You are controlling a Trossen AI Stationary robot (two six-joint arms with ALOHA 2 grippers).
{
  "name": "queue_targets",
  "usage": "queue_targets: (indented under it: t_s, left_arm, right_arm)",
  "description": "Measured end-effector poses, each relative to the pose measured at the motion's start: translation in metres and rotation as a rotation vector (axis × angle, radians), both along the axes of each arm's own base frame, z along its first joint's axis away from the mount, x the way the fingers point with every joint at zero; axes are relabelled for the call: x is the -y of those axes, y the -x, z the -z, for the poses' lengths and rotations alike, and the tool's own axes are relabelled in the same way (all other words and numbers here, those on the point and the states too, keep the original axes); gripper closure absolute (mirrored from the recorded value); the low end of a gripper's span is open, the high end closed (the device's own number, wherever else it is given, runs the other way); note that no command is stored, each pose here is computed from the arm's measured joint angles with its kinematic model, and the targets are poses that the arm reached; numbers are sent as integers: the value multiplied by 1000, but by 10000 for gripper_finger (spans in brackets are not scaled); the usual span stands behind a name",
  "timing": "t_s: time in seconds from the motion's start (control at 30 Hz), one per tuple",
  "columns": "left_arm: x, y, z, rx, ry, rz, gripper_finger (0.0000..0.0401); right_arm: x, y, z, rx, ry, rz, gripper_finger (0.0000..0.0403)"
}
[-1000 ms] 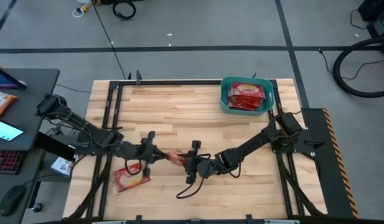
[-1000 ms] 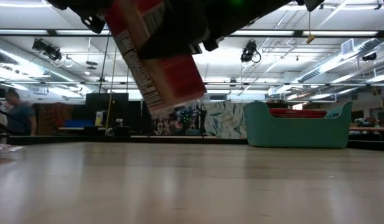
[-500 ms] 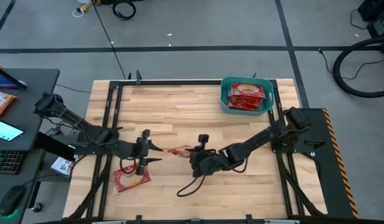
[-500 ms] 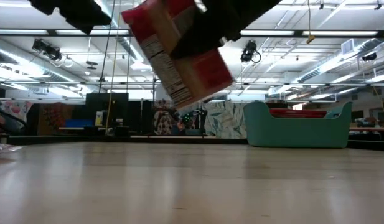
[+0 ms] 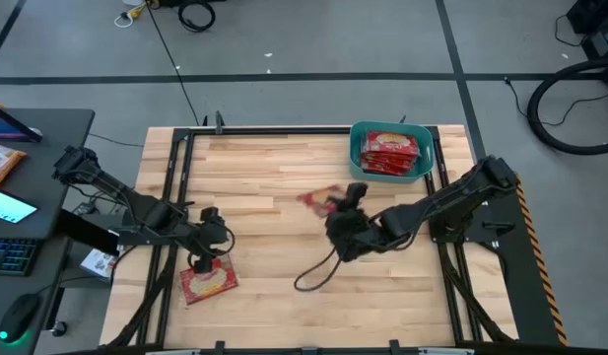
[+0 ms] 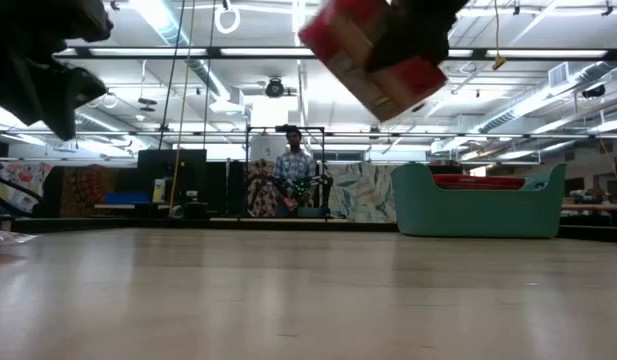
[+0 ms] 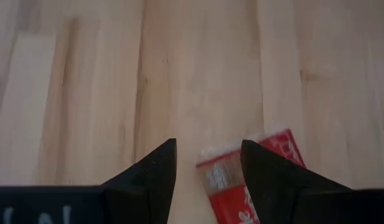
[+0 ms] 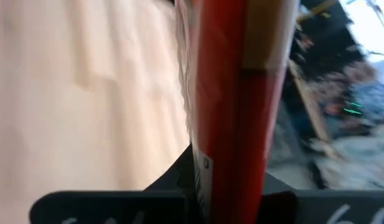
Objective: Sort popcorn bags into baskets
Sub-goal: Put the red popcorn bag into the blue bin
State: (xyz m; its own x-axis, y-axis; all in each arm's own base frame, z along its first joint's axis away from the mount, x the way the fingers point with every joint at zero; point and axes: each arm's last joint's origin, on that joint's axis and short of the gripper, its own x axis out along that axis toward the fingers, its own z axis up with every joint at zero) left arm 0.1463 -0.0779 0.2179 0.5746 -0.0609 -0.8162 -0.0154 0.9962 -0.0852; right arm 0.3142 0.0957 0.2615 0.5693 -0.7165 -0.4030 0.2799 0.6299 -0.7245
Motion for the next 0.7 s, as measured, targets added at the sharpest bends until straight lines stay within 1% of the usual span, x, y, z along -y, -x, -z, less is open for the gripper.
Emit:
queue_targets:
  t_s: [0.07,0.17,0.33,0.43,0.53,0.7]
  left_arm:
    - [0,2,1,-28,19,-16,218]
    - [2,5,2,-60,52,-15,218]
    - [8,8,3,-109,133,39,218]
    - [10,9,3,-118,146,58,218]
    - [12,10,3,-118,145,66,218]
    - [12,10,3,-119,146,70,218]
  right_arm:
    - [13,7,-2,-59,33,48,364]
    - [38,17,-2,-154,45,137,363]
    - [84,33,2,-316,56,324,363]
    - [114,42,8,-408,32,432,363]
    - [144,51,19,-500,-20,519,363]
    - [182,64,38,-615,-55,584,363]
